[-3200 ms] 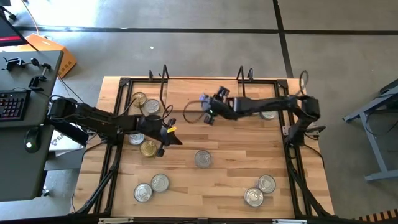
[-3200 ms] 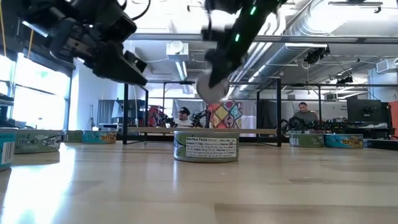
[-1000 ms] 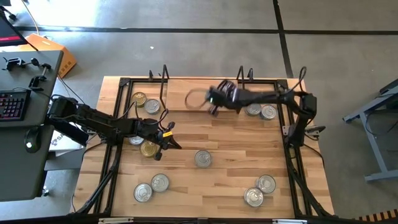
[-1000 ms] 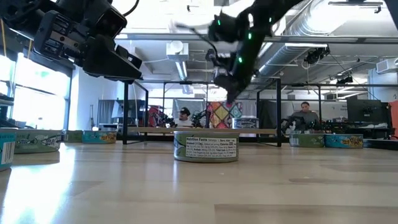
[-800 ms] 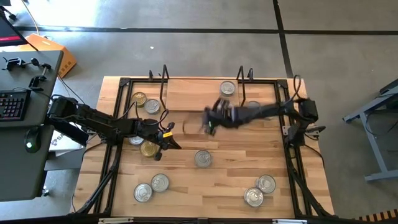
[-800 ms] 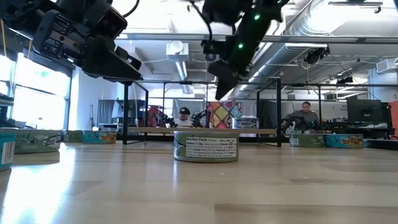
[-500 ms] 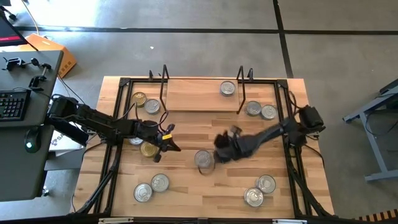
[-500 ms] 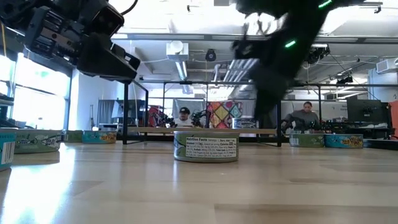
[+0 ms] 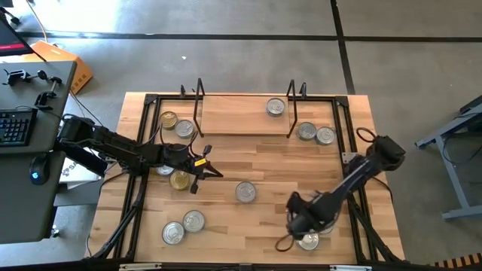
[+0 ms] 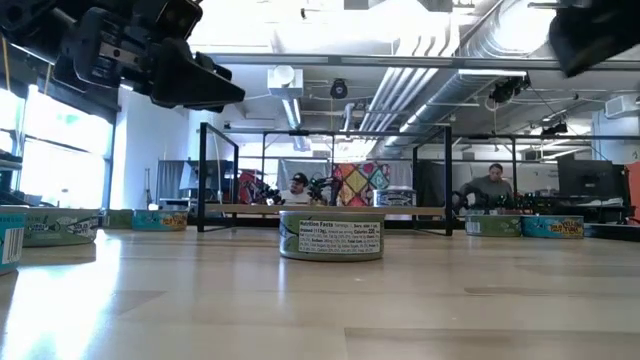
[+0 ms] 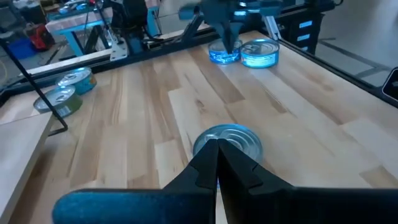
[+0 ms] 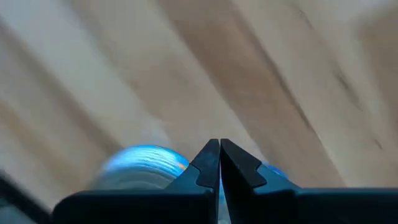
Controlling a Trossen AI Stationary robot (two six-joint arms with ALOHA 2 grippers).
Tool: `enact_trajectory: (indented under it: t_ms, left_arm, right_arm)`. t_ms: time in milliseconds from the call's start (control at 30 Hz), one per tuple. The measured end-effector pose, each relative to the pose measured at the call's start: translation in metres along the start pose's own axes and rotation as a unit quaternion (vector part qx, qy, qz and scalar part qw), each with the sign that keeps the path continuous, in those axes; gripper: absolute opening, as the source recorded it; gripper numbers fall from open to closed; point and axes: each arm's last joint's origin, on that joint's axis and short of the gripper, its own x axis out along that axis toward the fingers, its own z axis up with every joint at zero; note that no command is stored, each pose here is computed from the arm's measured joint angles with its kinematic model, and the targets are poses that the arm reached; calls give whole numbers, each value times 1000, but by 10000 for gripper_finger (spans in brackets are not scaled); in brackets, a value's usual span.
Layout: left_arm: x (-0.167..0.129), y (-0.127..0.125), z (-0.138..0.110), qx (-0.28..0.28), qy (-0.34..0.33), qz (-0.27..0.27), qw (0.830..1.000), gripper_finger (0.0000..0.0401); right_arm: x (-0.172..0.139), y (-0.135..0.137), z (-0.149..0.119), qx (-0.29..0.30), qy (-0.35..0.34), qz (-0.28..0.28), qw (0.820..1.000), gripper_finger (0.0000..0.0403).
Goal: Stack canned seafood by type on shelf
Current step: Put the blue tuna can on the shelf aligned with the other blue tuna can
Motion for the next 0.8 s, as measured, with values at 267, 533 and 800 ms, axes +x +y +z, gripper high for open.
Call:
enact_trajectory:
  t_ms: [267,533,800]
  left_arm:
    - [0,0,0,-4,0,1,1000,0]
    - [0,0,0,-5,1,3,1000,0]
    - [-13,-2,0,-54,184,93,977,0]
  right_arm:
    - [-17,-26,-25,-25,-113,-52,992,1]
    - [18,-76,9,-7,-210,62,976,0]
    - [56,-99,76,5,-490,138,861,0]
